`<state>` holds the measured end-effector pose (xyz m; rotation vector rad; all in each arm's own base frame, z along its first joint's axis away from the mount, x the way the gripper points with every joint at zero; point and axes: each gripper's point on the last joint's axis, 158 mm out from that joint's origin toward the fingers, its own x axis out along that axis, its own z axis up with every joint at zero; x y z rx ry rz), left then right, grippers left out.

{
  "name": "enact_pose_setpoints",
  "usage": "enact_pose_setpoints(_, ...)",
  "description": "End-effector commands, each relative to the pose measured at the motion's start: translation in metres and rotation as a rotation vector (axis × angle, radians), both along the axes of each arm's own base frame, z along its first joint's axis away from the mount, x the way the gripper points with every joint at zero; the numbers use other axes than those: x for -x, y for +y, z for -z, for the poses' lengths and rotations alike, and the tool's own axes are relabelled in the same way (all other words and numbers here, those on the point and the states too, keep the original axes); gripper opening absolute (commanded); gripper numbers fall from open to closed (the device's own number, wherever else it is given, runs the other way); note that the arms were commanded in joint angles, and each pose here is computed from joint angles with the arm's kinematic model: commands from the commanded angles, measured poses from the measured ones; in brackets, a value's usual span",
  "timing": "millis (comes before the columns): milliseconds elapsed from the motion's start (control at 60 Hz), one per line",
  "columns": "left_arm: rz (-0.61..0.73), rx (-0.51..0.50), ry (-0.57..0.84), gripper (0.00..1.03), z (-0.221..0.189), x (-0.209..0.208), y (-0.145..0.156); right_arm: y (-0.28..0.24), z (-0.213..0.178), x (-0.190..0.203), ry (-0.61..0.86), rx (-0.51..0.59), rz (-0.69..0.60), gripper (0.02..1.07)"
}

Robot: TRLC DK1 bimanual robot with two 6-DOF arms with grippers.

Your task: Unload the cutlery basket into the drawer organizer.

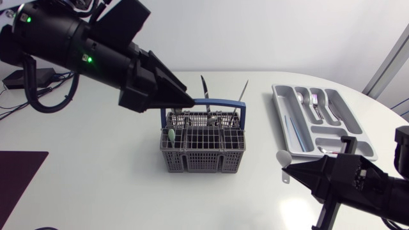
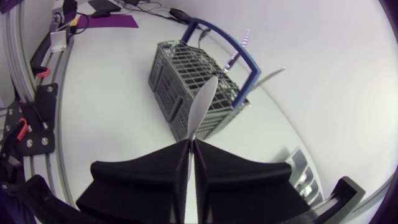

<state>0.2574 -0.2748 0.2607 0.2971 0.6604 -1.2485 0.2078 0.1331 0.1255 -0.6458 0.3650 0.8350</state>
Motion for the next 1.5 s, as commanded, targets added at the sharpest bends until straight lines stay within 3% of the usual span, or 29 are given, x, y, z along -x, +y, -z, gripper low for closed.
enact_pose_setpoints(0, -0.085, -0.018, 0.065, 0.83, 0.018, -0.009, 0.013, -0.024, 0.018, -0.013, -0.037, 0.058, 0.059, 0.08)
enact_pose_setpoints(467, -0.188, -0.085, 0.133, 0.83, 0.055, -0.024, 0.036, -0.163, 0.045, -0.102, -0.036, 0.065, 0.355, 0.08)
enact_pose_setpoints(917, -0.219, -0.102, 0.128, 0.83, 0.061, -0.024, 0.049, -0.281, 0.058, -0.142, -0.057, 0.135, 0.509, 0.08)
enact_pose_setpoints(1100, -0.226, -0.104, 0.123, 0.83, 0.062, -0.024, 0.052, -0.304, 0.087, -0.152, -0.036, 0.210, 0.546, 0.08)
enact_pose_setpoints(1267, -0.228, -0.103, 0.111, 0.84, 0.059, -0.023, 0.053, -0.296, 0.108, -0.155, -0.012, 0.249, 0.530, 0.08)
enact_pose_setpoints(1333, -0.230, -0.103, 0.107, 0.84, 0.058, -0.023, 0.054, -0.287, 0.115, -0.153, 0.000, 0.270, 0.507, 0.10)
enact_pose_setpoints(1483, -0.238, -0.107, 0.106, 0.84, 0.059, -0.023, 0.056, -0.274, 0.123, -0.151, 0.011, 0.287, 0.487, 0.42)
